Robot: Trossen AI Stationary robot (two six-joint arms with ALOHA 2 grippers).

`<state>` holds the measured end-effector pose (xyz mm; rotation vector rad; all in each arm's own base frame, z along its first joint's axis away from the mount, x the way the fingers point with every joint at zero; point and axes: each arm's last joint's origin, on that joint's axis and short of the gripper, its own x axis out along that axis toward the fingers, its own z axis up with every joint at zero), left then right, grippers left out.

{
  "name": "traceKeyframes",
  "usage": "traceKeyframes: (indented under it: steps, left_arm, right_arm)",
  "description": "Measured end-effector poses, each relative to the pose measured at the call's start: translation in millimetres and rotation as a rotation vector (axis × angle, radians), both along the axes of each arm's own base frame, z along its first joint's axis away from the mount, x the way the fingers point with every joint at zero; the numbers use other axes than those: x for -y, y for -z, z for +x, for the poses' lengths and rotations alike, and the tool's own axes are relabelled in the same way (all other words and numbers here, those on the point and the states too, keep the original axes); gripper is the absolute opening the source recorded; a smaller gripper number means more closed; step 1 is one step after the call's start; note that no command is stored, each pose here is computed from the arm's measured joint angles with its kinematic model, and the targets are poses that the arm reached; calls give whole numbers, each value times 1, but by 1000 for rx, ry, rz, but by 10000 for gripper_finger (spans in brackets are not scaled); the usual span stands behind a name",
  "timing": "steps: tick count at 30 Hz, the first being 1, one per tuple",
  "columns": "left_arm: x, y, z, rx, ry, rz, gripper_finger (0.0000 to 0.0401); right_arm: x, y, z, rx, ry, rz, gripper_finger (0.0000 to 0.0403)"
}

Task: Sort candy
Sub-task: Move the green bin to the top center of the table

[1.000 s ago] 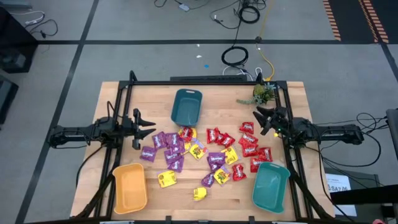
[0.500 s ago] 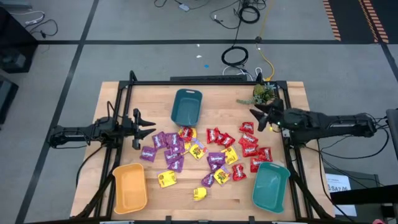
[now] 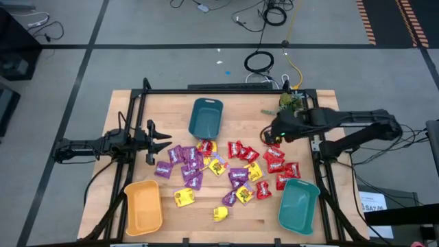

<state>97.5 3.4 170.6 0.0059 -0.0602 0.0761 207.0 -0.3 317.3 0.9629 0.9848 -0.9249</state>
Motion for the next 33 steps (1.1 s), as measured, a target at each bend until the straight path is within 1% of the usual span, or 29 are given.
traceKeyframes:
  steps: [1, 3, 8, 12, 17, 20, 24, 27, 33]
  left_arm:
    - [0, 0, 0, 0, 0, 0, 125]
    - [0, 0, 0, 0, 0, 0, 125]
    - [0, 0, 0, 0, 0, 0, 125]
    - [0, 0, 0, 0, 0, 0, 125]
    - [0, 0, 0, 0, 0, 0, 125]
    - [0, 0, 0, 0, 0, 0, 125]
    - [0, 0, 0, 0, 0, 0, 125]
    - [0, 0, 0, 0, 0, 0, 125]
    - [0, 0, 0, 0, 0, 0, 125]
  right_arm:
    - [-3, 3, 2, -45, 21, 25, 187]
    - [-11, 8, 7, -80, 47, 68, 187]
    - [-36, 13, 11, -87, 101, 129, 187]
    - [-61, 14, 3, -78, 192, 149, 187]
    - [-92, 14, -13, -91, 321, 185, 187]
    - [-110, 14, -24, -103, 407, 240, 187]
    - [-127, 17, -30, -195, 395, 345, 187]
    - [-134, 24, -30, -220, 377, 344, 187]
    - [-146, 39, -35, -215, 314, 356, 187]
